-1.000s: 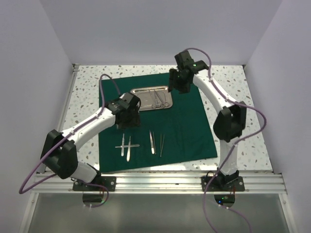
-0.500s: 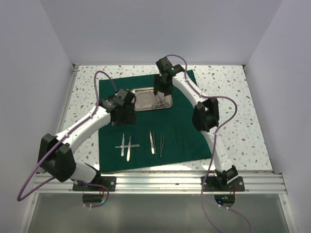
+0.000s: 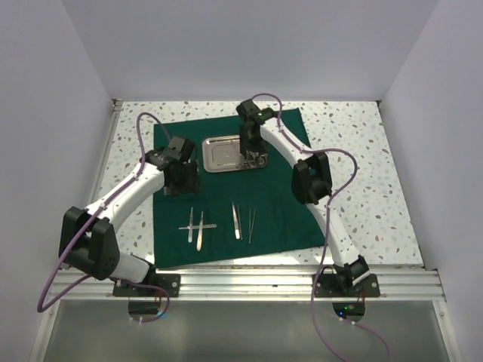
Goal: Open and lay out the surgical kit
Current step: Pick up the medical item from the container.
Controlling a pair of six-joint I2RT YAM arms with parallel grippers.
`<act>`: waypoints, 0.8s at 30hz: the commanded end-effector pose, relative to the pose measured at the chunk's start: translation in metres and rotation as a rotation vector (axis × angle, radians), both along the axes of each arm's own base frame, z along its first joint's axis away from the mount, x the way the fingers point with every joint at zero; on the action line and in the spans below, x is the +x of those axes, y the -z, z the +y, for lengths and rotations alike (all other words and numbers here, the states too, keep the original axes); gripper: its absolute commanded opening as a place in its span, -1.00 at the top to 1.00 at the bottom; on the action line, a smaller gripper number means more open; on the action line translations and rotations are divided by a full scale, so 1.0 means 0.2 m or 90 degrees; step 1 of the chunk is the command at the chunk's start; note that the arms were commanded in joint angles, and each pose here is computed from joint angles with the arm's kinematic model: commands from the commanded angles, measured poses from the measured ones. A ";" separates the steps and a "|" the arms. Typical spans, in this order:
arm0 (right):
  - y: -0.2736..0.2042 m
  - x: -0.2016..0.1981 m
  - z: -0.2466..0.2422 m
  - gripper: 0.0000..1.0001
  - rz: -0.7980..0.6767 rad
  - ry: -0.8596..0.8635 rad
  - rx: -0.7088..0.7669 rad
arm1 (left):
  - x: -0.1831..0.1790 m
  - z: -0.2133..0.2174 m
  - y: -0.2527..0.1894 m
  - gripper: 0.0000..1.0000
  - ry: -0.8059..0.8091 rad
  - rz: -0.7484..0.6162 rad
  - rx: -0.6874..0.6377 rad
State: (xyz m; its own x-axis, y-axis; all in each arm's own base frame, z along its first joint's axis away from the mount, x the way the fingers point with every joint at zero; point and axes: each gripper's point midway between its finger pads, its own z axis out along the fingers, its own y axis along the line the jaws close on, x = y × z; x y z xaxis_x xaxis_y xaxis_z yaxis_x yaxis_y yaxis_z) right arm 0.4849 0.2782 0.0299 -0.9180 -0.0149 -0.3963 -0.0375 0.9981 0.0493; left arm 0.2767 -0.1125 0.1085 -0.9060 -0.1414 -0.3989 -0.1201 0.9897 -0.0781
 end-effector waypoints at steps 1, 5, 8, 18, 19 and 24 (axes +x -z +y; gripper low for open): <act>0.01 0.02 -0.08 -0.11 -0.010 0.014 -0.050 | 0.00 0.00 0.00 -0.31 0.023 -0.016 -0.011; 0.08 0.01 -0.10 -0.02 0.006 0.017 -0.064 | -0.01 0.01 0.02 -0.29 0.022 -0.013 -0.009; 0.11 0.00 -0.10 0.15 0.013 0.020 -0.068 | 0.00 0.02 0.02 -0.29 0.021 -0.015 -0.004; 0.23 -0.10 -0.11 1.00 0.071 0.014 -0.072 | -0.01 0.05 0.05 -0.28 0.013 -0.007 0.004; 0.22 -0.09 -0.11 1.00 0.067 0.015 -0.068 | -0.01 0.05 0.05 -0.29 0.012 -0.007 0.005; 0.08 -0.08 -0.09 1.00 0.042 0.004 -0.047 | 0.01 0.04 0.07 -0.26 0.013 -0.004 0.001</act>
State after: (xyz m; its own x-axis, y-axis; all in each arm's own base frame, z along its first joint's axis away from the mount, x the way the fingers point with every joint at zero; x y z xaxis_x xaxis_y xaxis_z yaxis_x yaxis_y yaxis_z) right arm 0.4883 0.2653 0.0269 -0.9123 -0.0129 -0.4094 -0.0112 0.9999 -0.0066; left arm 0.2680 -0.1035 0.0906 -0.9213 -0.1313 -0.3661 -0.1173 0.9913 -0.0604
